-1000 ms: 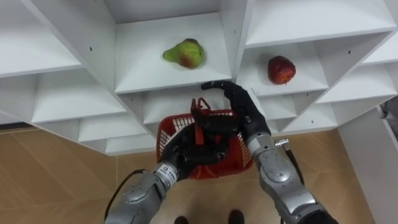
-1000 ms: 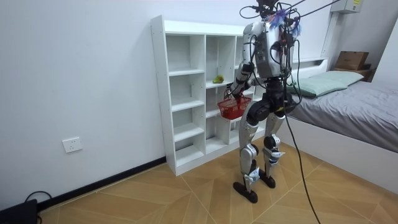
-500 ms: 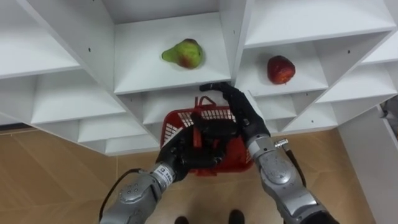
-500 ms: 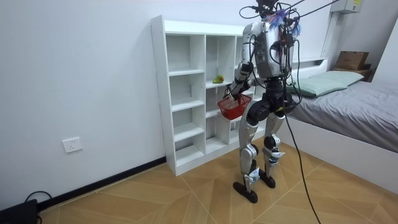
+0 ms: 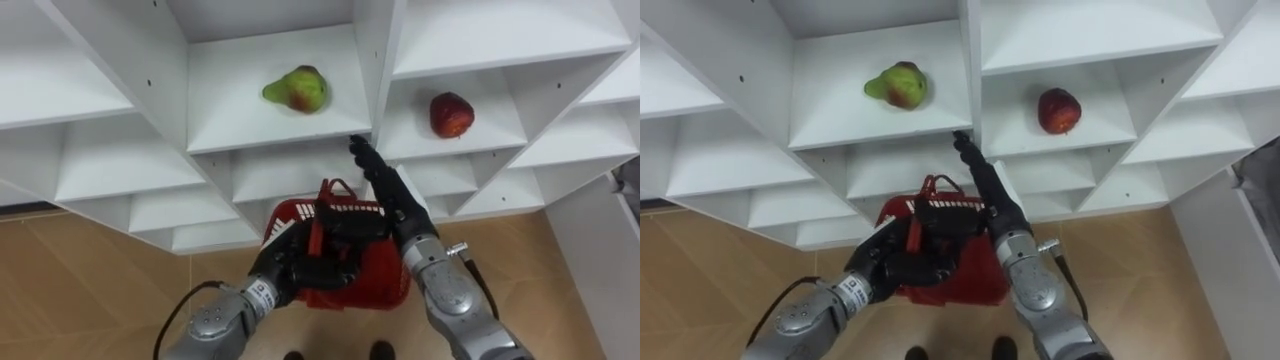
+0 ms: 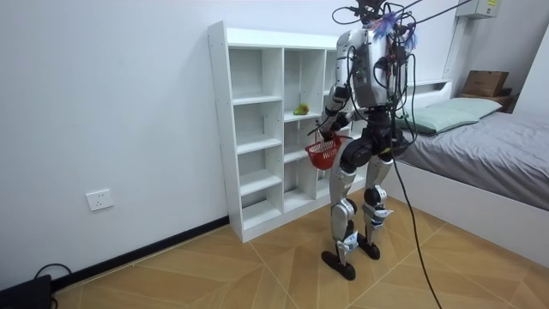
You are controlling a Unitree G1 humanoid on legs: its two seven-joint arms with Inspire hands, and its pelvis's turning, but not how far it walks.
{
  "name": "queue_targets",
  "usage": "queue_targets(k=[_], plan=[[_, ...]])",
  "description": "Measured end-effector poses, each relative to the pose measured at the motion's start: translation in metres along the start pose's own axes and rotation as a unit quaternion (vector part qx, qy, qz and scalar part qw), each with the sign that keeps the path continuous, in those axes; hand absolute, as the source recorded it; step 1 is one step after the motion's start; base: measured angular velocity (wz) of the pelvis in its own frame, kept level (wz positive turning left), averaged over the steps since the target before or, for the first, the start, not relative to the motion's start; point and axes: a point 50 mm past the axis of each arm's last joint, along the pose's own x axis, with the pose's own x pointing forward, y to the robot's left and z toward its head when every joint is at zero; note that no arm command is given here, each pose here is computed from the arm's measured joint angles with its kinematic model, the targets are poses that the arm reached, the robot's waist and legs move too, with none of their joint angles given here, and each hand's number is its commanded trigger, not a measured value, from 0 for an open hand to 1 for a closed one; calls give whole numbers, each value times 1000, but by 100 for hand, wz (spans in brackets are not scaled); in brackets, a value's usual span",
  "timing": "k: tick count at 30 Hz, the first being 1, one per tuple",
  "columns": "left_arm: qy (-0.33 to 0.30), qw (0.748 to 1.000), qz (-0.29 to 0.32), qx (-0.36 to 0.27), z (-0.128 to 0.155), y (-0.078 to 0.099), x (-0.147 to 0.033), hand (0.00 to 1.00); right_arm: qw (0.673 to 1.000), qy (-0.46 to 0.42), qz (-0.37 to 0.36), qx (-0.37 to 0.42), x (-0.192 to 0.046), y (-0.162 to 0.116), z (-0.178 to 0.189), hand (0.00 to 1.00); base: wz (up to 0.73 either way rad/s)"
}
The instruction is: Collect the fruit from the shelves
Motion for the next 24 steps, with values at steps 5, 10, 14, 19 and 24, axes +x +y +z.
queue_targets(k=[5,10,14,19,24], plan=[[3,1000,0,-7,-4,3,-5,100,1000,0,19,-12,0,1,2,0,0],[11,1000,10,-15,-10,12,-13,100,998,-11,37,-39,-7,3,6,0,1],[4,999,40,-27,-10,26,-21,100,997,-19,44,-61,-10,-2,12,0,0],[1,997,69,-33,-11,36,-28,100,994,-38,58,-88,-13,-7,20,0,6],[10,995,91,-44,-20,41,-38,100,992,-38,67,-97,-16,-4,20,0,9]])
